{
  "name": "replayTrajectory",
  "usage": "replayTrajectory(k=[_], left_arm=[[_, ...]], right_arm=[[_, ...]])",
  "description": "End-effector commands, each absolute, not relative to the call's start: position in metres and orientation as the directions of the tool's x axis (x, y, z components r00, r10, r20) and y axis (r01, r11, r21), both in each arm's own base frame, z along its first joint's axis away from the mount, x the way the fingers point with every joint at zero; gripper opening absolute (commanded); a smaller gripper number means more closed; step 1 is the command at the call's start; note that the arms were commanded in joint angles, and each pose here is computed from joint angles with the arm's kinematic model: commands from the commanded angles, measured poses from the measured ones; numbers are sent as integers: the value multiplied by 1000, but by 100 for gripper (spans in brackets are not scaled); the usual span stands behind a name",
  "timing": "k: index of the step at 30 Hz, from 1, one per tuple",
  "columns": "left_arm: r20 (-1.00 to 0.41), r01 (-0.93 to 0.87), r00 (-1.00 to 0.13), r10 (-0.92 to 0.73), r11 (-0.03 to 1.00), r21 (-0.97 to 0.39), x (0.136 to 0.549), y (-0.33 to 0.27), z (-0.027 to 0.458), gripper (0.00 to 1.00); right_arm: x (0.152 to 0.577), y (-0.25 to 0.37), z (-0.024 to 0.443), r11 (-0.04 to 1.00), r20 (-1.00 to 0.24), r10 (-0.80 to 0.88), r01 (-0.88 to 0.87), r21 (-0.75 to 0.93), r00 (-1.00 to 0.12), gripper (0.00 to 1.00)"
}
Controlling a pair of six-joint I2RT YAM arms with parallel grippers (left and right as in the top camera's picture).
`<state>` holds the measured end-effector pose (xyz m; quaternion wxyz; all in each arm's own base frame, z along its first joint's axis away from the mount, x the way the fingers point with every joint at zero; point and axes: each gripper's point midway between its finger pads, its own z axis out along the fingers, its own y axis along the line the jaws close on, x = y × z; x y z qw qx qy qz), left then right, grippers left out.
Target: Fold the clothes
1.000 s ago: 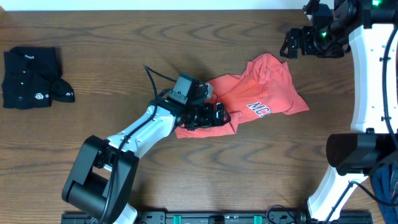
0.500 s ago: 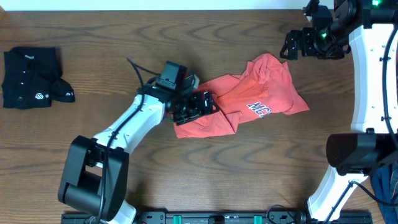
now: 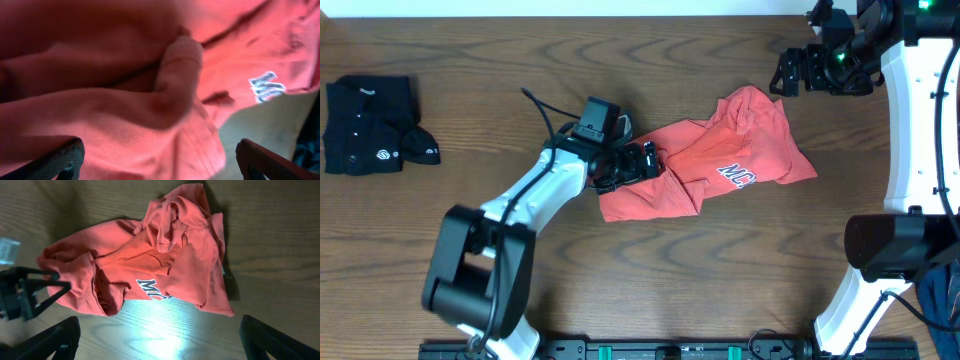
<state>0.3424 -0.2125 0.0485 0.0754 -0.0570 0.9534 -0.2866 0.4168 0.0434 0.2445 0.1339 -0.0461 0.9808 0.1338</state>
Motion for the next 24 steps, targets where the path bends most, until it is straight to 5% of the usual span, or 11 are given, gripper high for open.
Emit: replayTrajectory(k=[1, 15, 24], left_arm=[[-120, -73, -980, -158, 849, -523, 354, -203, 29, 99], [-180, -223, -913, -367, 816, -534, 405, -125, 34, 100], [-193, -141, -932, -305, 800, -584, 391, -143, 87, 98]], right_arm=[[414, 49, 260, 954, -320, -78, -164, 252, -944, 99], [409, 54, 259, 952, -302, -89, -170, 256, -949, 99], [410, 49, 258, 957, -300, -85, -162, 243, -950, 99]])
